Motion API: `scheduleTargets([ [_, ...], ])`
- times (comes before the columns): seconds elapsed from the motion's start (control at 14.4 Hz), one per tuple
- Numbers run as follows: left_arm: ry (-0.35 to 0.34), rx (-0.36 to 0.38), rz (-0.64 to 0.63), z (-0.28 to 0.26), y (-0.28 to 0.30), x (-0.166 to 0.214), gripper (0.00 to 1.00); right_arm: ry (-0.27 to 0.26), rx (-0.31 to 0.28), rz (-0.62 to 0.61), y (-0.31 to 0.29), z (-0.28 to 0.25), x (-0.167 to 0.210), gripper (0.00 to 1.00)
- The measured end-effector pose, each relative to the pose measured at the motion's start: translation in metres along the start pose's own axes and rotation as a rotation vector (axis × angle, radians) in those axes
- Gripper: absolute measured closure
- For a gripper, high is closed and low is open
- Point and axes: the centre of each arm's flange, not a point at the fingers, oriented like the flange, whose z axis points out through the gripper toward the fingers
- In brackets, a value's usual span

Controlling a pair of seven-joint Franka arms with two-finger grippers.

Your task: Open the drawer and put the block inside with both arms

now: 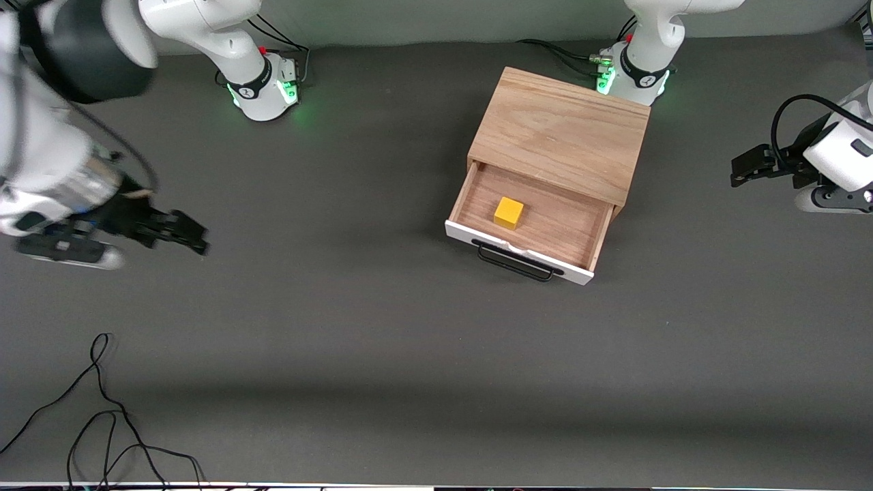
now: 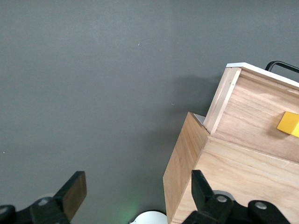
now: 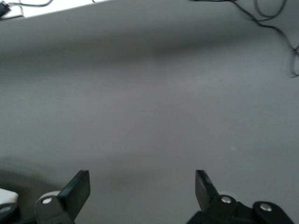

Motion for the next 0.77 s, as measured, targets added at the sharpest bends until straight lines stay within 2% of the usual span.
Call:
scheduleTargets([
  [0.21,-0.004,0.000,0.000,0.002,0.000,0.001,0.00,0.004,-0.002,-0.018,0.060,-0.016,-0.004,0.00],
  [0.35,-0.007,0.000,0.000,0.004,0.000,0.003,0.00,0.002,-0.003,-0.014,0.079,-0.018,-0.007,0.00],
  [0.77,-0.009,0.000,0.000,0.006,0.000,0.004,0.00,-0.027,-0.006,-0.081,0.056,-0.002,-0.010,0.00],
])
